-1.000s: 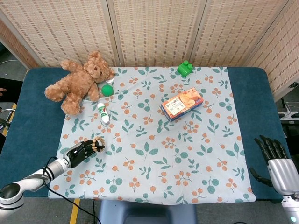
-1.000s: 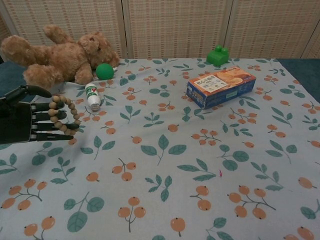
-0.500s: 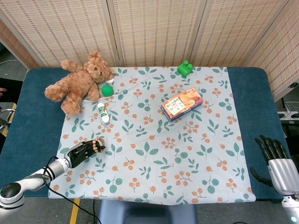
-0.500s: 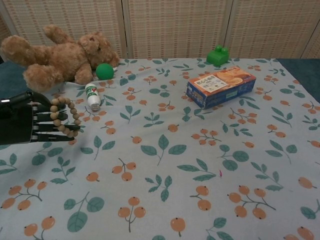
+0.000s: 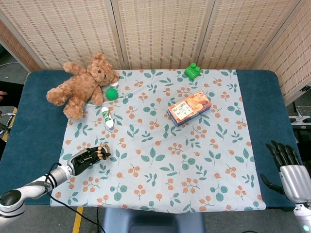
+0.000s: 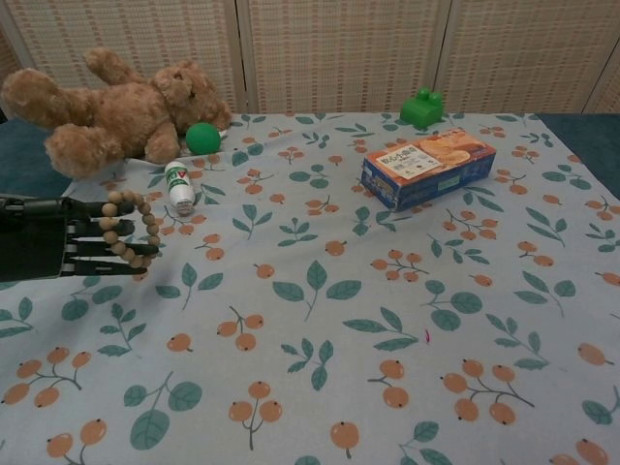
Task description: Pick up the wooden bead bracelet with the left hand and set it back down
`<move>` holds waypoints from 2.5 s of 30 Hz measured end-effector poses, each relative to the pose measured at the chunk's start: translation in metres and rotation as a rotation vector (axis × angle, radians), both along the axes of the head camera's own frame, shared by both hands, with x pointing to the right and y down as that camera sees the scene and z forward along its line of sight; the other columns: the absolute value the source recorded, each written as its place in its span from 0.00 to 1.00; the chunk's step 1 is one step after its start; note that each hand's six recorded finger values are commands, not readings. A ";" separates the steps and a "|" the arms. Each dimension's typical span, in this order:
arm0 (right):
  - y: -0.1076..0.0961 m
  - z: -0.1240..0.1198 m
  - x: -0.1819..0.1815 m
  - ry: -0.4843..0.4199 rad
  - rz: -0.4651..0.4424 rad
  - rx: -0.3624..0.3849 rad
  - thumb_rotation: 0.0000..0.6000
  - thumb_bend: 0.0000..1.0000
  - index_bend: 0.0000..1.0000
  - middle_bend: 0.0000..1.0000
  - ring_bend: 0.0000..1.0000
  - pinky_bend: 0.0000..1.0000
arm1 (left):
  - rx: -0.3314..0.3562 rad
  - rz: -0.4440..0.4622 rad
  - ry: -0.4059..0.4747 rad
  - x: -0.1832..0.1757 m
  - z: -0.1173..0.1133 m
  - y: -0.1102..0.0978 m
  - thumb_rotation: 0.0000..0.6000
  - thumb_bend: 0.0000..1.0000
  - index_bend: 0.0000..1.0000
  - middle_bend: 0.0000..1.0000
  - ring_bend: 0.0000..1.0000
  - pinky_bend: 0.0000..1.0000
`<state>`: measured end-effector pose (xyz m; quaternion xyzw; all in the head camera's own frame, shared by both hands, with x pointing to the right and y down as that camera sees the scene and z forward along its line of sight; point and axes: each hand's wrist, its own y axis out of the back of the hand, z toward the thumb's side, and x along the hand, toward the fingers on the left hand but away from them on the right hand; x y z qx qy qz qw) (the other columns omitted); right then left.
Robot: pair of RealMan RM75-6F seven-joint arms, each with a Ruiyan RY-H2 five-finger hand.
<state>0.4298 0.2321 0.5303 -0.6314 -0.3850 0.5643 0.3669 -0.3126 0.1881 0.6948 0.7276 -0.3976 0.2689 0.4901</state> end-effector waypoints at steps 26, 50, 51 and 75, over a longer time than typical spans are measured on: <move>0.000 0.001 0.000 0.004 0.001 -0.005 0.90 0.24 0.00 0.00 0.00 0.00 | -0.007 0.017 0.001 0.000 0.004 0.005 0.68 0.60 0.47 0.53 0.17 0.00; 0.001 -0.001 0.000 0.004 0.002 0.001 0.90 0.24 0.00 0.00 0.00 0.00 | -0.026 0.021 -0.010 0.001 0.005 0.007 1.00 0.78 0.52 0.57 0.17 0.00; 0.001 -0.001 0.000 0.003 0.002 0.002 0.90 0.24 0.00 0.00 0.00 0.00 | -0.027 0.020 -0.009 0.001 0.004 0.008 1.00 0.81 0.53 0.58 0.17 0.00; 0.000 -0.001 0.001 0.003 0.004 0.002 0.90 0.24 0.00 0.00 0.00 0.00 | 0.013 0.084 0.019 0.007 0.000 0.010 0.72 0.47 0.43 0.49 0.15 0.00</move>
